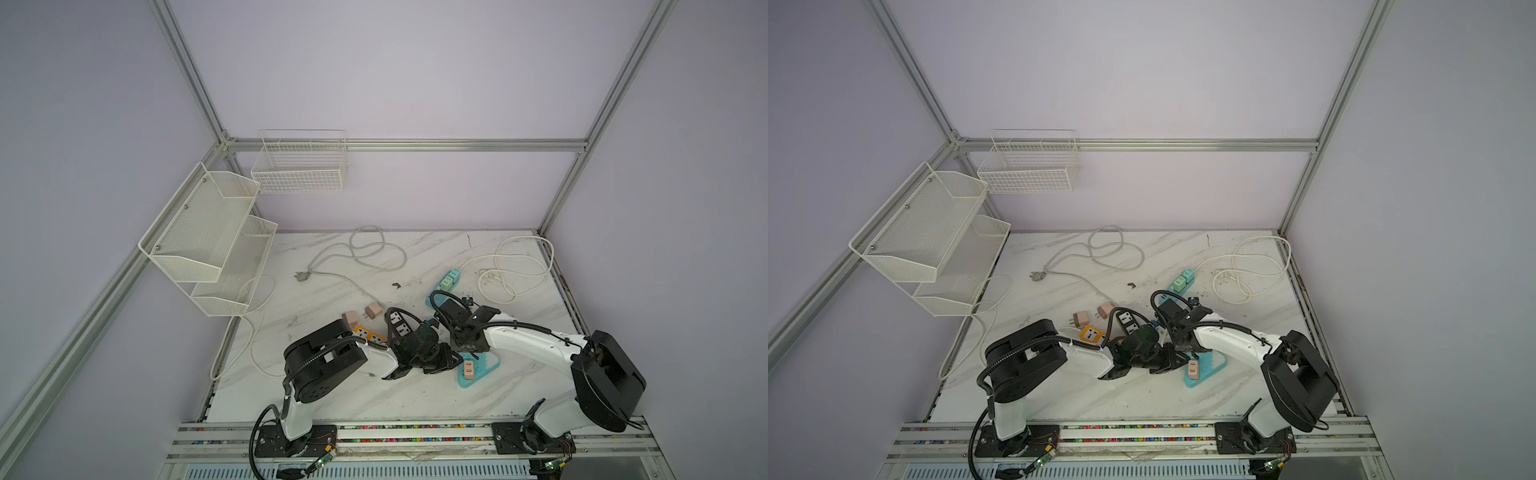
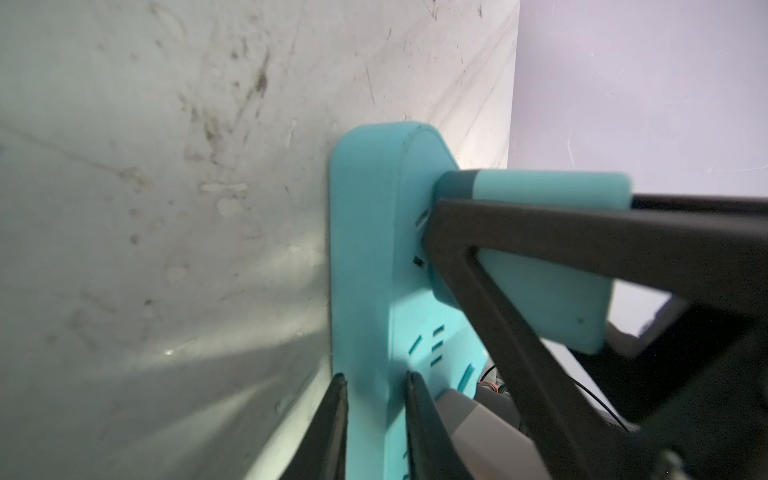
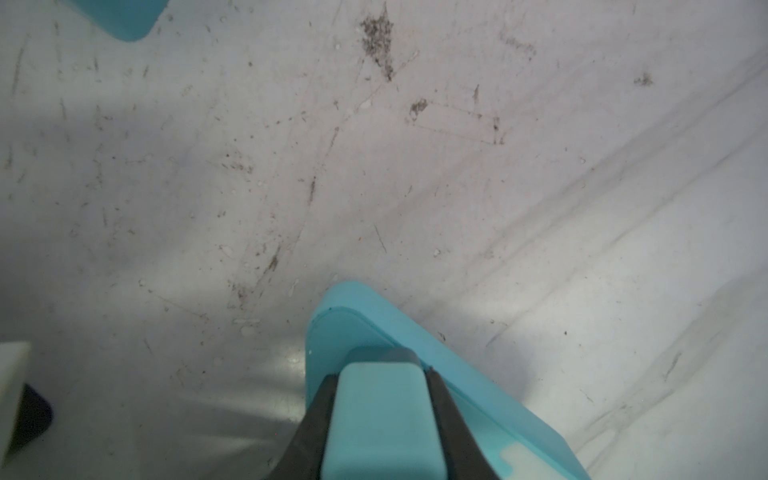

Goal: Pull the plug off the socket

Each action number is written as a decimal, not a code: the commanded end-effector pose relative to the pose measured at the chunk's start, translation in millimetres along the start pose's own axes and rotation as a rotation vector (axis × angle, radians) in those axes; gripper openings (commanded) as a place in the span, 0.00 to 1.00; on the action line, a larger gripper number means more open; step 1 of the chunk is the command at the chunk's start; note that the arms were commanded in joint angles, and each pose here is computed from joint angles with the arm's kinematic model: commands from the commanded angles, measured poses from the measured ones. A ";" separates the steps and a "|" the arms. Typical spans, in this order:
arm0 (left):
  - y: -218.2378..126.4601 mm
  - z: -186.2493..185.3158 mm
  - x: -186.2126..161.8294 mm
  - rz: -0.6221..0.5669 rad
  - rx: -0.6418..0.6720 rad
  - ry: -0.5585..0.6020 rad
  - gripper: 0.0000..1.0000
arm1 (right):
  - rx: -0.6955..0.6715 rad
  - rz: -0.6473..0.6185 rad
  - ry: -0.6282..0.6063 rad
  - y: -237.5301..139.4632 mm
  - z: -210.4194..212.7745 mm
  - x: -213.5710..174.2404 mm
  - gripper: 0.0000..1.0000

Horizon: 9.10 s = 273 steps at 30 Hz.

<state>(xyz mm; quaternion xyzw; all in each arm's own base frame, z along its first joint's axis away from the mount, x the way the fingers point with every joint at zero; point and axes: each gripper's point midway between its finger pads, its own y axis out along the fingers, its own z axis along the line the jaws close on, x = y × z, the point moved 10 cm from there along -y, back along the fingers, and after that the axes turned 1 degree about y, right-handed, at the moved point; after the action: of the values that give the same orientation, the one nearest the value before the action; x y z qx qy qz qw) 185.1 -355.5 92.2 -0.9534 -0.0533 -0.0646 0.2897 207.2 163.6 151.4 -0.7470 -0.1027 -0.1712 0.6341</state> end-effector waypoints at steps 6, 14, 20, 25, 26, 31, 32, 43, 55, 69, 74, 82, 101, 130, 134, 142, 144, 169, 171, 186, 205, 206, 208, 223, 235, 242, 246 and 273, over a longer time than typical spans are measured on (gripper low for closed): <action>12.8 35.0 -21.0 0.081 0.215 -0.063 0.24 | 0.148 -0.075 0.059 -13.3 15.5 11.4 0.09; 8.5 8.1 -11.5 0.049 0.092 -0.009 0.33 | 0.190 -0.074 0.063 -18.2 13.1 16.0 0.09; -7.5 7.6 -6.4 -0.015 0.053 -0.005 0.37 | 0.227 -0.064 0.037 -20.9 18.3 20.1 0.09; -14.0 11.1 -4.2 -0.044 0.004 -0.014 0.38 | 0.270 -0.036 0.028 -21.1 23.9 21.5 0.09; -15.1 10.7 -3.3 -0.050 -0.010 -0.015 0.39 | 0.278 -0.038 0.031 -22.4 24.3 22.6 0.09; -22.5 16.4 -4.7 -0.083 -0.039 -0.030 0.42 | 0.302 -0.038 0.042 -26.1 22.5 29.2 0.09; -24.1 17.4 -5.4 -0.090 -0.047 -0.031 0.43 | 0.311 -0.036 0.043 -26.8 22.9 30.5 0.09; -39.6 12.5 -3.4 -0.158 -0.126 -0.010 0.50 | 0.371 -0.016 0.070 -25.5 22.0 35.3 0.08; -41.3 -1.9 2.4 -0.189 -0.176 0.012 0.54 | 0.442 -0.004 0.113 -25.3 17.8 36.6 0.07; -39.8 -3.8 3.0 -0.202 -0.181 0.010 0.35 | 0.444 -0.030 0.118 -27.0 14.2 40.6 0.05; -38.7 1.0 1.4 -0.194 -0.163 0.002 0.29 | 0.392 -0.060 0.101 -28.7 11.3 44.8 0.06; -34.0 13.5 -2.7 -0.175 -0.155 -0.028 0.21 | 0.400 -0.046 0.042 -30.0 21.8 46.9 0.06; -36.4 24.2 -6.5 -0.159 -0.109 -0.043 0.00 | 0.351 -0.080 0.049 -31.9 7.0 53.8 0.06; -33.9 29.9 -4.6 -0.147 -0.086 -0.056 0.00 | 0.462 -0.078 0.009 -28.7 8.5 59.8 0.04; -35.2 30.1 -4.7 -0.148 -0.092 -0.056 0.00 | 0.448 -0.094 0.045 -30.7 -1.9 64.8 0.04; -33.2 28.5 -4.1 -0.142 -0.096 -0.053 0.00 | 0.481 -0.092 0.001 -38.7 18.8 58.0 0.00; -33.1 29.4 -4.4 -0.141 -0.093 -0.054 0.00 | 0.422 -0.107 0.022 -34.3 9.2 58.8 0.00; -32.8 28.6 -2.5 -0.132 -0.109 -0.054 0.00 | 0.378 -0.123 -0.012 -42.2 7.0 66.3 0.00; -32.3 29.4 -2.2 -0.133 -0.105 -0.055 0.00 | 0.379 -0.115 -0.035 -42.1 14.6 62.2 0.00; -29.4 30.9 -2.8 -0.124 -0.116 -0.063 0.00 | 0.504 -0.120 0.015 -45.3 1.9 63.9 0.00; -27.8 35.9 -4.1 -0.118 -0.099 -0.078 0.00 | 0.433 -0.094 0.009 -30.0 0.5 62.8 0.00; -28.3 35.6 -3.6 -0.121 -0.100 -0.078 0.00 | 0.444 -0.096 0.007 -31.8 -0.3 62.3 0.00; -28.5 35.0 -3.3 -0.122 -0.100 -0.077 0.00 | 0.419 -0.124 0.012 -33.0 -7.4 63.5 0.00; -30.3 31.6 -2.6 -0.122 -0.102 -0.066 0.00 | 0.443 -0.134 0.075 -32.9 -26.1 68.6 0.02; -29.9 29.4 -1.0 -0.121 -0.103 -0.064 0.00 | 0.496 -0.152 0.022 -37.8 -12.2 65.7 0.01; -30.0 30.4 -1.3 -0.125 -0.107 -0.068 0.00 | 0.549 -0.158 0.053 -35.8 -23.1 72.1 0.02; -29.2 32.9 -0.8 -0.123 -0.103 -0.079 0.00 | 0.539 -0.148 -0.019 -34.8 -9.0 59.8 0.02; -29.3 30.8 1.4 -0.111 -0.113 -0.081 0.00 | 0.425 -0.108 -0.050 -34.6 8.4 57.7 0.05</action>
<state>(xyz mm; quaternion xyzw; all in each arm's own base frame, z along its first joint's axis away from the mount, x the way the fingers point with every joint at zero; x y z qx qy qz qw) 195.8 -320.1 106.1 -0.9708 -0.1513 -0.0705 0.1725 236.7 156.9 188.0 -0.5893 -0.1485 -0.1336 0.7828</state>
